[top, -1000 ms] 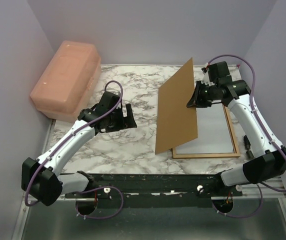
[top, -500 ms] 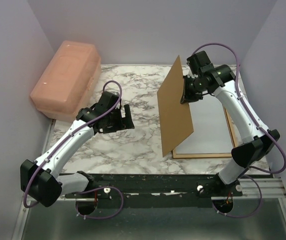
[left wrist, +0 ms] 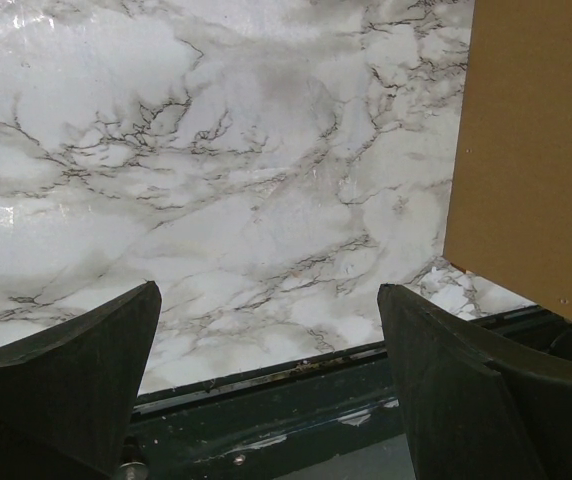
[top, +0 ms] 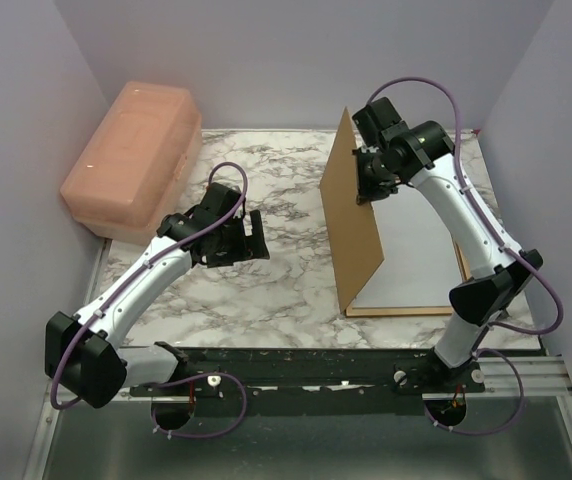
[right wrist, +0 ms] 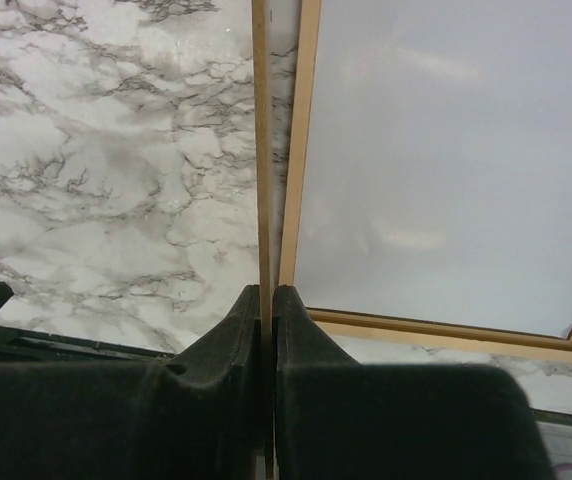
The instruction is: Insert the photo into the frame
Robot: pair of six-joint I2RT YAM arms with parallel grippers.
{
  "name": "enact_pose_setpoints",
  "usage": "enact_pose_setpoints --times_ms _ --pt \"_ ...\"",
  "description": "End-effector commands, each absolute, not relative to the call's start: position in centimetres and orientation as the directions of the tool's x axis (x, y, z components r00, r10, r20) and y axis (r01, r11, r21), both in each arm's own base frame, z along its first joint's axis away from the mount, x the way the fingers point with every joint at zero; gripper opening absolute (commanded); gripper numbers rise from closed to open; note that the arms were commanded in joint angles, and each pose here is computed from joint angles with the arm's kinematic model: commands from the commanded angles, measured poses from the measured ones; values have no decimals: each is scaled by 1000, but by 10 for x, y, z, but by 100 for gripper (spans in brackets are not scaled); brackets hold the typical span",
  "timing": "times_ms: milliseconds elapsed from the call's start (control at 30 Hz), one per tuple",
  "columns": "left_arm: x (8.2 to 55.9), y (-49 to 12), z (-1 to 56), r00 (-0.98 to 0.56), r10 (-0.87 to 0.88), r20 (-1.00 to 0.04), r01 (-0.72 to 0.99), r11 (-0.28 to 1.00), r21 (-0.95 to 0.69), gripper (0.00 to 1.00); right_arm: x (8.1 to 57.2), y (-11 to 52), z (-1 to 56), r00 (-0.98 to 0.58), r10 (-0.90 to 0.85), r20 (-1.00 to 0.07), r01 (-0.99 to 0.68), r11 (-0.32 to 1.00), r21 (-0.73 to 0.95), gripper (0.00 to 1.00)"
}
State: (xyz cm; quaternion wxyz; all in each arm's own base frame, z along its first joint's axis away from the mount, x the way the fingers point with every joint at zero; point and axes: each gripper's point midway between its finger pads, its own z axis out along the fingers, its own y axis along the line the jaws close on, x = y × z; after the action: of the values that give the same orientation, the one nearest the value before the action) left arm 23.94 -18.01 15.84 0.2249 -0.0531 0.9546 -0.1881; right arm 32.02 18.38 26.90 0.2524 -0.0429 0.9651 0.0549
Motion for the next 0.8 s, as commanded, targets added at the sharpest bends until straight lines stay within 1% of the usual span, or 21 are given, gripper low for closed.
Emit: enact_pose_setpoints --times_ms 0,67,100,200,267,333,367,500,667,767 --pt "238 -177 156 -894 -175 -412 -18 933 -359 93 318 189 262 -872 -103 -479 -127 992 19 10" --pt "238 -177 157 -891 -178 -417 -16 932 -363 93 318 194 261 -869 -110 -483 -132 991 13 16" --pt "239 -178 159 -889 -180 -422 -13 930 -368 93 319 196 261 -868 -104 -485 -129 992 17 22" --pt "238 -180 166 -881 -183 -436 2 921 -390 93 320 205 265 -860 -89 -503 -132 990 52 46" --pt "238 -182 172 -874 -187 -448 15 913 -408 93 320 214 270 -852 -82 -517 -149 985 88 56" --pt "237 -188 178 -873 -184 -452 39 898 -439 93 319 224 272 -849 -86 -522 -175 977 125 63" --pt "238 -190 183 -869 -186 -458 49 890 -454 94 316 230 272 -852 -95 -514 -201 967 154 66" --pt "241 -205 210 -854 -192 -484 108 844 -526 94 312 246 275 -852 -104 -513 -251 941 227 70" --pt "249 -224 249 -830 -213 -516 187 764 -617 96 306 261 295 -830 -81 -552 -302 897 323 75" --pt "256 -231 275 -813 -235 -532 228 712 -664 97 302 269 309 -813 -66 -578 -336 864 375 81"
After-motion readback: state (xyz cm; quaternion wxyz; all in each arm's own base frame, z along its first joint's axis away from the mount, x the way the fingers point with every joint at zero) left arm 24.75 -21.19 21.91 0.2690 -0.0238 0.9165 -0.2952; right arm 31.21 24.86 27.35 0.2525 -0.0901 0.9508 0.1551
